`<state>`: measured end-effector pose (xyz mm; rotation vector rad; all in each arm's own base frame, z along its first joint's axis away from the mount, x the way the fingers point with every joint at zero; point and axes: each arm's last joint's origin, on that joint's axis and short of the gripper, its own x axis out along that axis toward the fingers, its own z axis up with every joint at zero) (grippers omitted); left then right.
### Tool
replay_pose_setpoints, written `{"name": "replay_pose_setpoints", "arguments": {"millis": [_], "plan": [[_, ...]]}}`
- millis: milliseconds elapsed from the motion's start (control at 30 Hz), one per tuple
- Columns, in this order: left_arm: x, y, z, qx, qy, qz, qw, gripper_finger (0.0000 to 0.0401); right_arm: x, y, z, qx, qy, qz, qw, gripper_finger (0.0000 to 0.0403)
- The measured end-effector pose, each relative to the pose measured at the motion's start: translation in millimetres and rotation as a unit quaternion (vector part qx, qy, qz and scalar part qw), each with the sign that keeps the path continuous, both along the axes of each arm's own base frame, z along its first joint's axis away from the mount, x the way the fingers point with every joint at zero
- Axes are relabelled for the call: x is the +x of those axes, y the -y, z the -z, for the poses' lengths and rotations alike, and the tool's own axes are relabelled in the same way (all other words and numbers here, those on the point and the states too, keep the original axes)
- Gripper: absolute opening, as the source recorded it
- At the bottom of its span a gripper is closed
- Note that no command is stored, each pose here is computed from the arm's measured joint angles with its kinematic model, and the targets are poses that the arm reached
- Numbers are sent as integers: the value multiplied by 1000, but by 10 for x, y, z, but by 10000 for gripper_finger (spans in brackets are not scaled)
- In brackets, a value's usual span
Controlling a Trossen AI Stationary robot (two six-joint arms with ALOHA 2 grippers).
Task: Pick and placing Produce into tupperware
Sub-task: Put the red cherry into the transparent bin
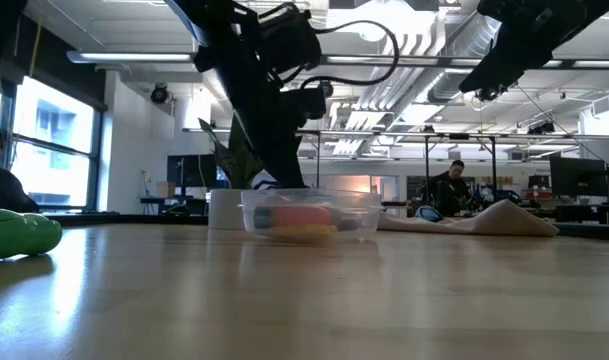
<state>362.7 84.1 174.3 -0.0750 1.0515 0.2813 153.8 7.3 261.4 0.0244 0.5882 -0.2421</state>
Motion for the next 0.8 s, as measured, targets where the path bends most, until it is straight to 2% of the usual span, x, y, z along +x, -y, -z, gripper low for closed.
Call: {"name": "replay_pose_setpoints", "arguments": {"millis": [300,567,800], "plan": [[-6,-11,22,11,-9,-9,1000,88,0,0,-1,0,0,0,1000,0],[-7,-3,25,-1,-9,-3,1000,89,0,0,-1,0,0,0,1000,0],[-7,-3,25,-7,-6,-13,1000,133,0,0,-1,0,0,0,1000,0]]}}
